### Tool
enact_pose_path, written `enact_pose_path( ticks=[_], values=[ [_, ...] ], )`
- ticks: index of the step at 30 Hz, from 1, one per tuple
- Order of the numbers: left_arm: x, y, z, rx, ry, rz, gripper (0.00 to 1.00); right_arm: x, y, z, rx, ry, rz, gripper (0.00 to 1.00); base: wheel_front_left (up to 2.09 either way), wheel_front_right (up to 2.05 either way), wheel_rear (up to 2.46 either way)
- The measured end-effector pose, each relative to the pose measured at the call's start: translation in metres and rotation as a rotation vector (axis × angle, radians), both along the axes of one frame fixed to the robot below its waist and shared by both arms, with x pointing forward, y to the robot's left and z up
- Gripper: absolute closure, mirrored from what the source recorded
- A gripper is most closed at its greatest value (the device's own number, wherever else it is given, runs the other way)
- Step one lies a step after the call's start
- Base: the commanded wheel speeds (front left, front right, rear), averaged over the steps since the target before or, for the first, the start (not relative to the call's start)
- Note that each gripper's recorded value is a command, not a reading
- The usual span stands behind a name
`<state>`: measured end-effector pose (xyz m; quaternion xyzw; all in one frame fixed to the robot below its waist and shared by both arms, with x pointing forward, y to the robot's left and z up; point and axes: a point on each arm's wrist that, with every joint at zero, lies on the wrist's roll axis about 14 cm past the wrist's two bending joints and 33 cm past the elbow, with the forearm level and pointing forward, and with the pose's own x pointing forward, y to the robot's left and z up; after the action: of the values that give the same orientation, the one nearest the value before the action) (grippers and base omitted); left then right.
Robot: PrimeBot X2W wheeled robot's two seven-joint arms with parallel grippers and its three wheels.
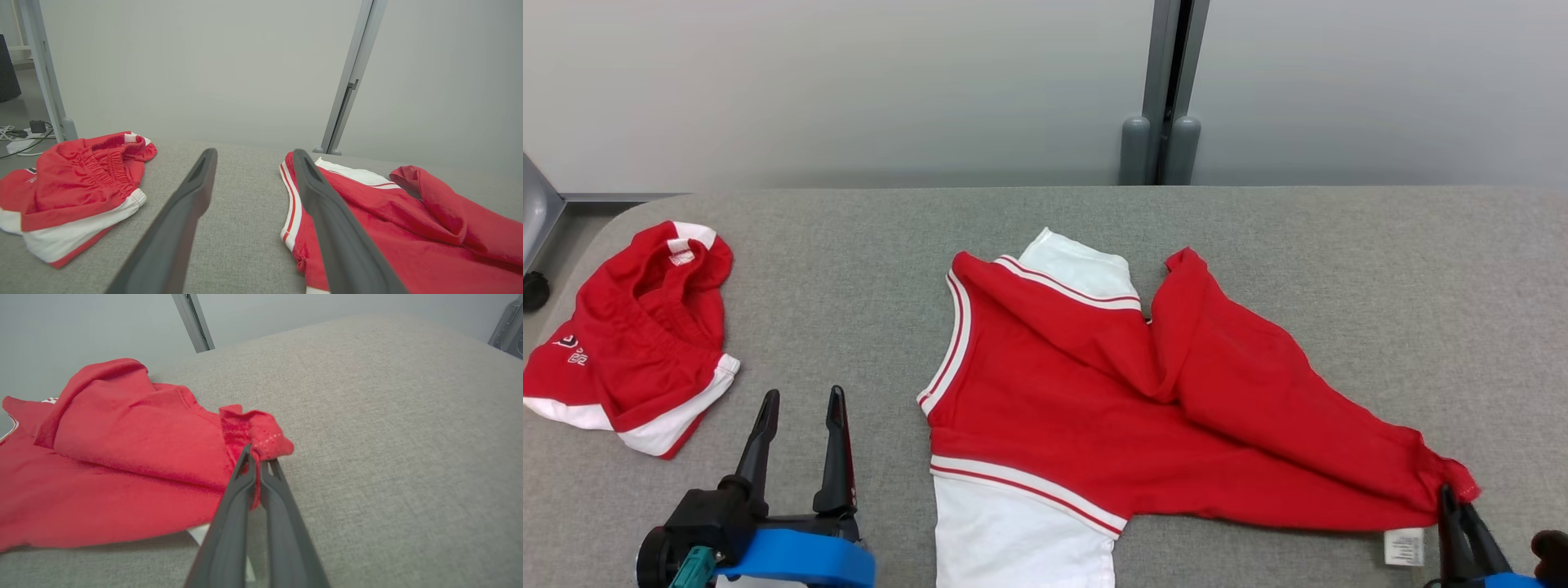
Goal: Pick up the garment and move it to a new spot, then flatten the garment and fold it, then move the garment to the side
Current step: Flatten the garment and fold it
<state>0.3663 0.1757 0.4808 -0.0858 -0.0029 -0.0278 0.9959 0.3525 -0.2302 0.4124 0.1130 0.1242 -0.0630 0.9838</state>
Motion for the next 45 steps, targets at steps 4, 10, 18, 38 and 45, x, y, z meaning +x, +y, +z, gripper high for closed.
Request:
enact_pose_path(
  ticks=[4,10,18,38,45],
  values=[
    [-0.003,0.001,0.0,0.0,0.0,0.003,0.0,-0.008,-0.008,0.009,-0.049,-0.022,-0.011,0.0,0.0,0.0,0.0],
    [-0.007,0.004,0.003,0.008,-0.009,0.012,0.0,0.009,-0.001,0.055,-0.108,-0.189,0.018,0.0,0.0,0.0,0.0],
    [-0.011,0.01,0.007,0.025,-0.021,0.024,0.0,0.031,0.042,0.116,-0.127,-0.41,0.135,0.0,0.0,0.0,0.0],
    [-0.032,0.02,0.004,0.08,-0.012,0.042,0.0,0.014,0.072,0.112,-0.159,-0.408,0.238,0.0,0.0,0.0,0.0],
    [-0.032,-0.001,-0.005,0.072,0.015,-0.024,0.0,0.011,0.047,0.084,-0.189,-0.307,0.176,0.0,0.0,0.0,0.0]
  ],
)
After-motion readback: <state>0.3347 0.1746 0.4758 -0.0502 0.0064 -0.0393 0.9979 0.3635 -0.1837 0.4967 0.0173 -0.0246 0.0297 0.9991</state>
